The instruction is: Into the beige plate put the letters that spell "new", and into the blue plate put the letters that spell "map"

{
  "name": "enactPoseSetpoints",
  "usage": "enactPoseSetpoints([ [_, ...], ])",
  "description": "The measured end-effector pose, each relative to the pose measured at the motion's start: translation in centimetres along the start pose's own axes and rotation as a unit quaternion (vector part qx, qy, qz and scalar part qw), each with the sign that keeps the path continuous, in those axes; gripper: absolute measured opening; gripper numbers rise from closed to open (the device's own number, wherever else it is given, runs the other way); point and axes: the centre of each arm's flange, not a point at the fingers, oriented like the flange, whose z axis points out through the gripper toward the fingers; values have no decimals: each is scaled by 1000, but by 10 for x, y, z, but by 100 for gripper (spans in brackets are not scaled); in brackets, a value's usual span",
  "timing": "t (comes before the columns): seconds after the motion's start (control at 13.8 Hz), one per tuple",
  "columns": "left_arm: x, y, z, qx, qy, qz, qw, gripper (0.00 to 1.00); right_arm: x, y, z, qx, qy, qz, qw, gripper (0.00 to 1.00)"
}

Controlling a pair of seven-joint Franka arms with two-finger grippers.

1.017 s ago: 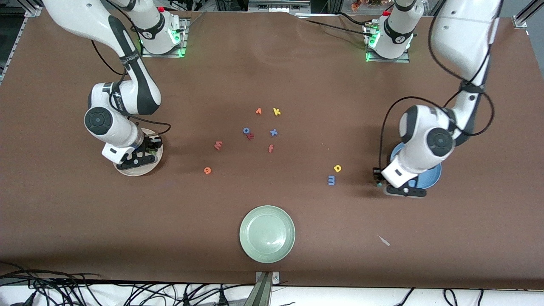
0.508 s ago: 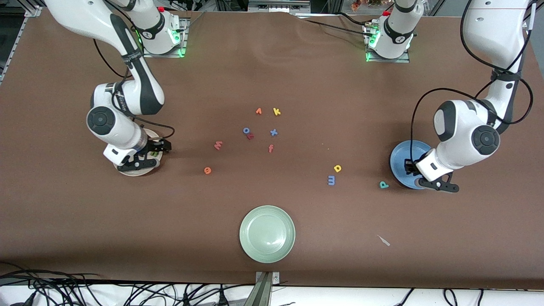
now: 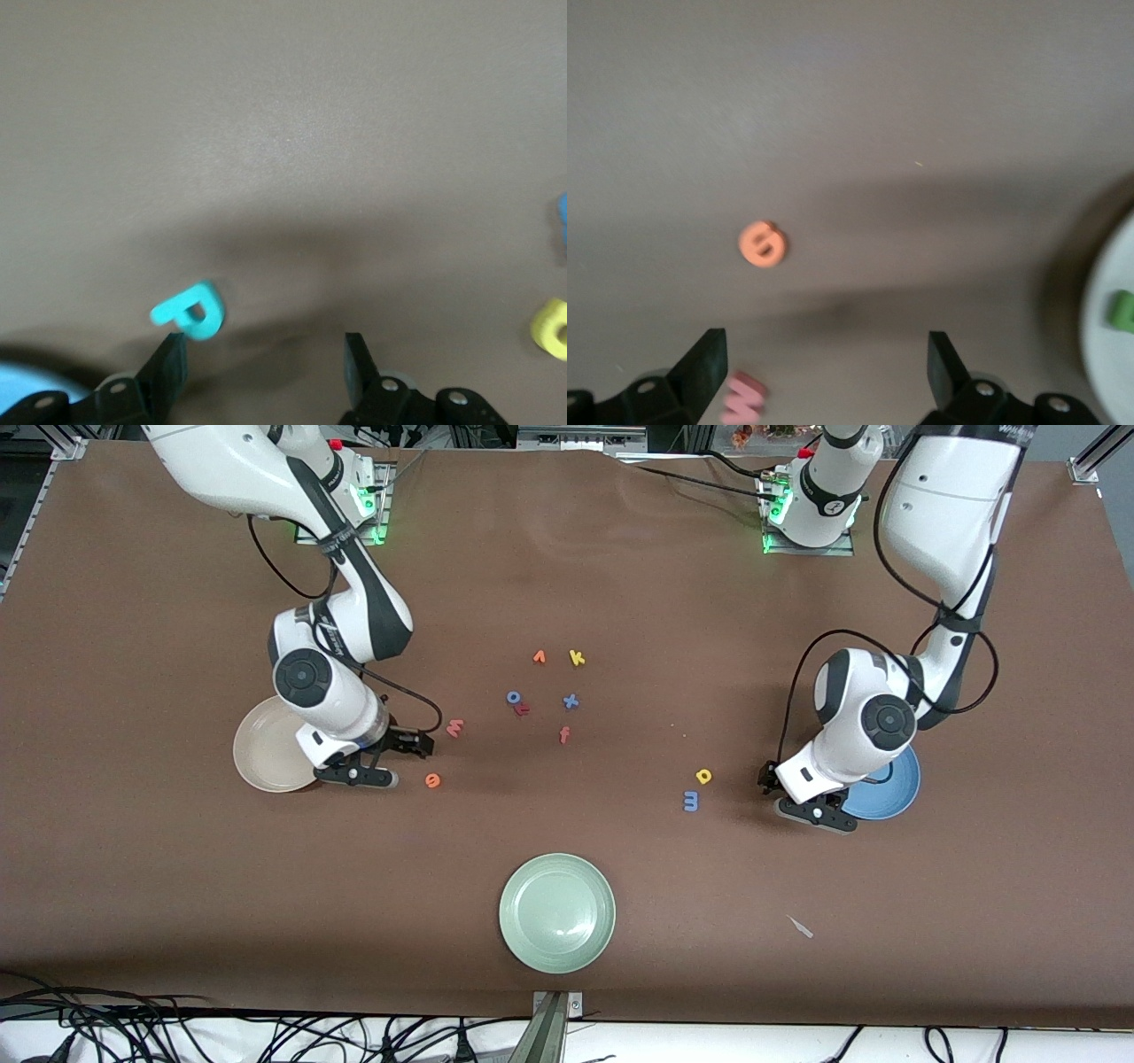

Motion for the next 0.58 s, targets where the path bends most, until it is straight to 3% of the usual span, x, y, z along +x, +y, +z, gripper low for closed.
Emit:
enactPoseSetpoints([
  [0.58, 6, -26, -2, 12, 11, 16, 1000, 79, 30, -32, 43, 9, 5, 12, 1000, 100],
])
